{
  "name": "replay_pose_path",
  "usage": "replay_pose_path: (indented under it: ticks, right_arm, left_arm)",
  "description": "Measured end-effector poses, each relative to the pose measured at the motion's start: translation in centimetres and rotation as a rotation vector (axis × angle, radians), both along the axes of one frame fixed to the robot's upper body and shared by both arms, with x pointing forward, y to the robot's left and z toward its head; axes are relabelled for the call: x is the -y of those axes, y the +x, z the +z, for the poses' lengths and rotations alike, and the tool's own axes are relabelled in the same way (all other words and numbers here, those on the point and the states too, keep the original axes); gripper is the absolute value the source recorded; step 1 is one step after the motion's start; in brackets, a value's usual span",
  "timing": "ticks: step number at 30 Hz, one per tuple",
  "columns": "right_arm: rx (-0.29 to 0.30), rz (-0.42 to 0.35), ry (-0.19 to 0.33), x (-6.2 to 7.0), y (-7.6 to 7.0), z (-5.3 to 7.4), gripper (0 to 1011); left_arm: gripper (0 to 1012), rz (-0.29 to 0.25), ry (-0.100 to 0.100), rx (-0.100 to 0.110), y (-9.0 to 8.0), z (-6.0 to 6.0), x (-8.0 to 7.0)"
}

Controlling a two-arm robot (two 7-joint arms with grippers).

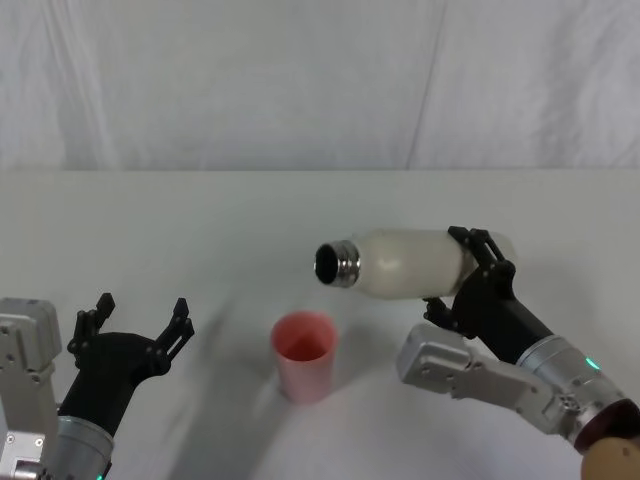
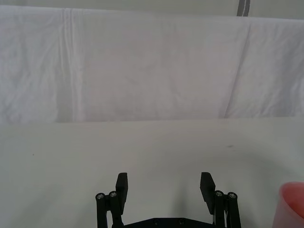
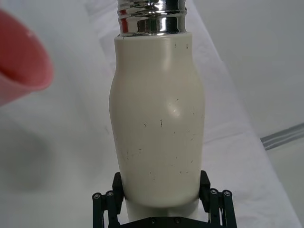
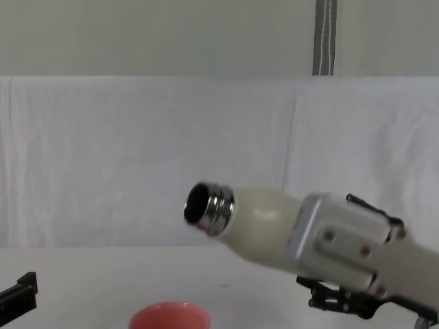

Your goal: Grasp the thermos with one hand and pour water into the cup lid.

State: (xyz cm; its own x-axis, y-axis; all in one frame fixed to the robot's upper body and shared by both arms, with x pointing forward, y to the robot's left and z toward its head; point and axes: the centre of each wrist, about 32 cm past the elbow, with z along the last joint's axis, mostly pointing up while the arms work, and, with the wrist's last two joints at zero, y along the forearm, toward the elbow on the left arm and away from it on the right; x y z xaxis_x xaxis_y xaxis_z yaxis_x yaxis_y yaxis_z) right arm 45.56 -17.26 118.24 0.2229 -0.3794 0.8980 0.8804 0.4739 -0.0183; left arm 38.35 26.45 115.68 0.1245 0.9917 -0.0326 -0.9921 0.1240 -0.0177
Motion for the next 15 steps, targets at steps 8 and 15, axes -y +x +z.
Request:
replay_pose_path:
  ticks: [8,15]
  right_arm:
    - [-0.078,0.017,0.15,0.9,-0.5,1.2,950]
    - [-0.173,0.029,0.323,2.1,-0.9,1.6,950]
  left_arm:
    - [1001,0.0,0.0,0.0,0.0,0.0,0.0]
    - [1001,0.0,0.0,0.0,0.0,0.0,0.0]
